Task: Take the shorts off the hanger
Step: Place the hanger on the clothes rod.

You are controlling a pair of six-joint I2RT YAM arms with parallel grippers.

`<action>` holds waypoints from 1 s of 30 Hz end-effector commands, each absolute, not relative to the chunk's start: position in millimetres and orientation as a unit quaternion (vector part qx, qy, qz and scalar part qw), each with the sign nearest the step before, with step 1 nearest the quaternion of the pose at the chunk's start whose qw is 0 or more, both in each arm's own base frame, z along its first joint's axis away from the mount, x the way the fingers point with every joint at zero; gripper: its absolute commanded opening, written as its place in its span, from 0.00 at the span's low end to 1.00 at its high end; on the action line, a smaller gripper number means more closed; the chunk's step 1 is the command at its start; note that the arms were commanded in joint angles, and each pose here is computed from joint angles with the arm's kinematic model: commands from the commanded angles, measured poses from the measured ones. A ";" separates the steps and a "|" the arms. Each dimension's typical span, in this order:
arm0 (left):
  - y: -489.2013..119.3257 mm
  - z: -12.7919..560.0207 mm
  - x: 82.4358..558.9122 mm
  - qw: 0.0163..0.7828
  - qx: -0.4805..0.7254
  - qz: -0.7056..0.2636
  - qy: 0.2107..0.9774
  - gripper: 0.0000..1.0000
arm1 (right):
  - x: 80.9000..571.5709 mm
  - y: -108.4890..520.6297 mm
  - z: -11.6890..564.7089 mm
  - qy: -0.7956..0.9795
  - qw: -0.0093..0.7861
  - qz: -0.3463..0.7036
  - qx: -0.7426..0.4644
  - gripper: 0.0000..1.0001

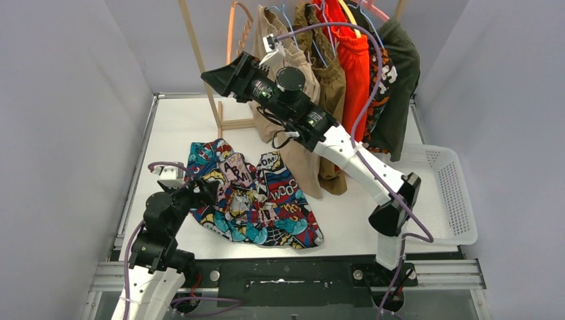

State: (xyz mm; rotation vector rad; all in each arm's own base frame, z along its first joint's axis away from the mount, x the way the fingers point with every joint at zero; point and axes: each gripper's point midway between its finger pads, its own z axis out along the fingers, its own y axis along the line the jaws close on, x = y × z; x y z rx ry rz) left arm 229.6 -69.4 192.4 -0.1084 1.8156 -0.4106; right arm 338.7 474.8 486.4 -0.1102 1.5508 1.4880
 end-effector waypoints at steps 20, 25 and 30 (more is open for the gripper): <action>-38.4 200.7 244.7 0.613 -0.109 -0.138 0.770 0.82 | 344.3 404.7 488.8 0.652 0.636 0.409 -0.059 0.86; -22.6 199.3 245.7 0.614 -0.140 -0.116 0.768 0.82 | 337.4 378.0 451.6 0.659 0.656 0.363 -0.058 0.86; -10.0 198.8 245.9 0.617 -0.163 -0.099 0.764 0.82 | 313.7 360.5 427.9 0.628 0.694 0.340 -0.090 0.87</action>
